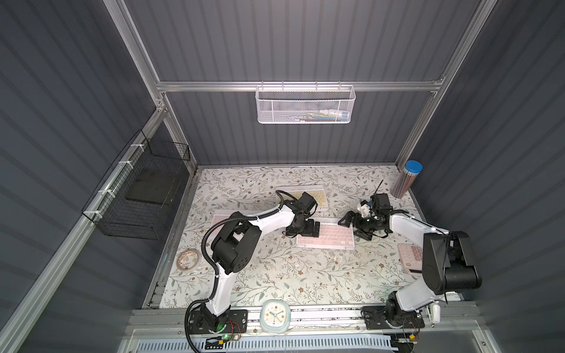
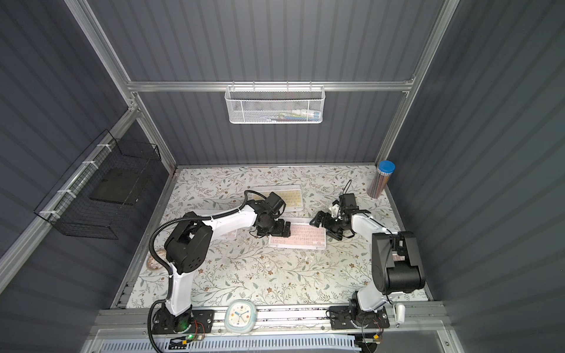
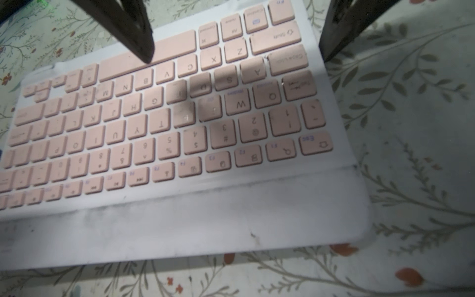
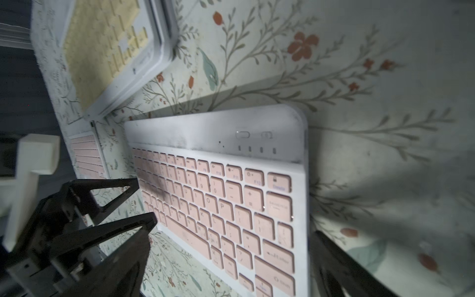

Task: Stack the numeric keypads
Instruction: Pick up the numeric keypad from the center of the board.

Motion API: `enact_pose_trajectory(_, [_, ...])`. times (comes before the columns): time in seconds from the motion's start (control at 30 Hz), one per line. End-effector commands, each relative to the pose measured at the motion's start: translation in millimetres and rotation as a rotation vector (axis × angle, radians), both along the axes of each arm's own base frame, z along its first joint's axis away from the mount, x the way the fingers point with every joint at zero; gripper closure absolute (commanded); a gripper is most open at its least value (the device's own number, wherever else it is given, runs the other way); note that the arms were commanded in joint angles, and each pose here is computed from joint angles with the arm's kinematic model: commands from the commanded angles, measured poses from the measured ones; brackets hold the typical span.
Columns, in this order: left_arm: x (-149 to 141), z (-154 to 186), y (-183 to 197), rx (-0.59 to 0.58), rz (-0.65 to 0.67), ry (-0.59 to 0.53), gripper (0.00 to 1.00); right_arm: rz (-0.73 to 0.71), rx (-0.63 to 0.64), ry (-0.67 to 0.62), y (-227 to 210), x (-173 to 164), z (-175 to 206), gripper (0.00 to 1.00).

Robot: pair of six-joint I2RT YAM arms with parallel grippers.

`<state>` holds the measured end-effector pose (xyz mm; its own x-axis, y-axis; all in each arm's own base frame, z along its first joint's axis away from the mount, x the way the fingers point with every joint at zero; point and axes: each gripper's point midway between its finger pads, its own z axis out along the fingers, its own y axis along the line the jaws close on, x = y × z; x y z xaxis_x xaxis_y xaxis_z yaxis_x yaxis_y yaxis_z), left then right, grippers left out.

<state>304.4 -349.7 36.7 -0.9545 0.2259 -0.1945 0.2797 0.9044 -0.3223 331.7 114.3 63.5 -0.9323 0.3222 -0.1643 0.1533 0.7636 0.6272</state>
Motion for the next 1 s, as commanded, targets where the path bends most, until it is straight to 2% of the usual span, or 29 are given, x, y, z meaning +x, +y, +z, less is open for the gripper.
enact_pose_trajectory(0.0, [-28.7,-27.9,-8.6,-0.045,-0.069,0.112,0.00,0.114,0.242,-0.067,39.9,-4.6,37.5,0.03])
enact_pose_trajectory(0.47, [-28.3,-38.4,9.3,-0.044,-0.044,0.129,0.00,0.115,0.270,-0.071,40.1,-9.9,37.5,0.08])
enact_pose_trajectory(0.8, [-23.4,-40.6,20.3,-0.029,-0.030,0.128,0.00,0.111,0.295,-0.074,39.4,-10.9,41.2,0.24])
enact_pose_trajectory(0.97, [-20.0,-39.2,28.4,-0.026,-0.013,0.123,0.00,0.098,0.248,-0.055,32.3,-13.5,39.8,0.30])
